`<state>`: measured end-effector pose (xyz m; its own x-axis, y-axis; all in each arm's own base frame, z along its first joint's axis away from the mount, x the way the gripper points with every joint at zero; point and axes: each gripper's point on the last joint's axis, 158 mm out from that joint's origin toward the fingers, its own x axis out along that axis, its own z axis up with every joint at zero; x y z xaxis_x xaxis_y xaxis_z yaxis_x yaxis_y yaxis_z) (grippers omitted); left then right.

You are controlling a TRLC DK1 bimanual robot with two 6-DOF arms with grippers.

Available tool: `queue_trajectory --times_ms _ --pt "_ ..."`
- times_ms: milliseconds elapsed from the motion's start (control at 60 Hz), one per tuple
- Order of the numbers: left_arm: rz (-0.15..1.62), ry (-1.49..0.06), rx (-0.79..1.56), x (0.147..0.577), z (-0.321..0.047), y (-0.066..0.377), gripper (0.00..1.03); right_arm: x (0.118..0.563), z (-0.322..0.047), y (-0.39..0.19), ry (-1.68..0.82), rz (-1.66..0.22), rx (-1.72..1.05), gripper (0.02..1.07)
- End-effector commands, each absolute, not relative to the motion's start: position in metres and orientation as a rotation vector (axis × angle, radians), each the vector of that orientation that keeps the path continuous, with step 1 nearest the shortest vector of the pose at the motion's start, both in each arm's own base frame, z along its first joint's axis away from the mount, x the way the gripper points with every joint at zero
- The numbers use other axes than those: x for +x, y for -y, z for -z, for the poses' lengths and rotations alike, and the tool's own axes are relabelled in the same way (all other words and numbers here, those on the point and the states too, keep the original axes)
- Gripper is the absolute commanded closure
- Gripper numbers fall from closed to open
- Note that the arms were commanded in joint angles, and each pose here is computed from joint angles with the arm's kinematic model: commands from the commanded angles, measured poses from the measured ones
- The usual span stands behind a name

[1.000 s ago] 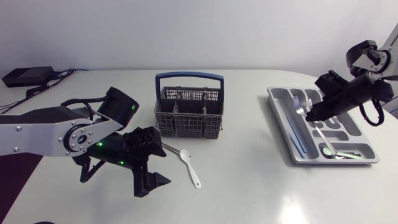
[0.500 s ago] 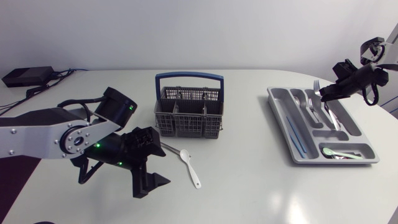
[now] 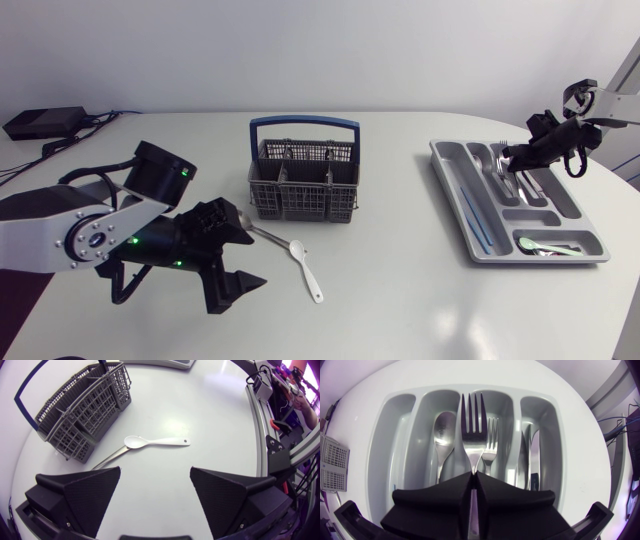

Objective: Unload the cutlery basket into the drawer organizer.

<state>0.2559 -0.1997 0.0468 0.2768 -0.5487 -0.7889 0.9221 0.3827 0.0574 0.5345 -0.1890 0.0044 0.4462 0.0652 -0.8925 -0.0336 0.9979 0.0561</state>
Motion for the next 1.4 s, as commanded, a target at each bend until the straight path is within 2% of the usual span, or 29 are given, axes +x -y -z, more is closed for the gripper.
queue_trajectory --times_ms 0,100,183,200,267,383,433,600,783,1117,1250,1383 --pt "1.045 -0.793 0.561 0.25 -0.04 0.192 0.06 0.536 0.006 0.195 -1.122 -0.034 0.054 1.01" --pt "1.045 -0.795 0.56 0.245 -0.039 0.19 0.06 0.529 0.017 0.2 -1.15 -0.015 0.054 1.0" --pt "1.041 -0.791 0.559 0.245 -0.04 0.189 0.06 0.527 0.019 0.202 -1.153 -0.01 0.055 0.86" --pt "1.038 -0.788 0.557 0.245 -0.04 0.188 0.06 0.526 0.017 0.202 -1.15 -0.006 0.053 0.8" --pt "1.027 -0.784 0.552 0.247 -0.042 0.186 0.06 0.523 0.012 0.202 -1.142 -0.003 0.045 0.71" --pt "1.008 -0.771 0.542 0.251 -0.048 0.183 0.06 0.517 -0.007 0.197 -1.109 0.003 0.001 0.58" --pt "1.003 -0.768 0.538 0.252 -0.049 0.182 0.06 0.513 -0.014 0.19 -1.103 -0.008 -0.013 0.56" --pt "0.989 -0.768 0.526 0.255 -0.051 0.18 0.06 0.49 -0.049 0.129 -1.076 -0.098 -0.087 0.56" --pt "0.943 -0.761 0.489 0.266 -0.056 0.175 0.06 0.45 -0.08 0.021 -1.057 -0.279 -0.183 0.56" --pt "0.796 -0.78 0.375 0.299 -0.064 0.146 0.06 0.366 -0.074 -0.148 -1.206 -0.505 -0.195 0.56" --pt "0.768 -0.801 0.341 0.305 -0.063 0.142 0.06 0.337 -0.068 -0.191 -1.246 -0.548 -0.258 0.56" --pt "0.722 -0.856 0.278 0.315 -0.057 0.141 0.06 0.322 -0.046 -0.218 -1.31 -0.55 -0.283 0.57"
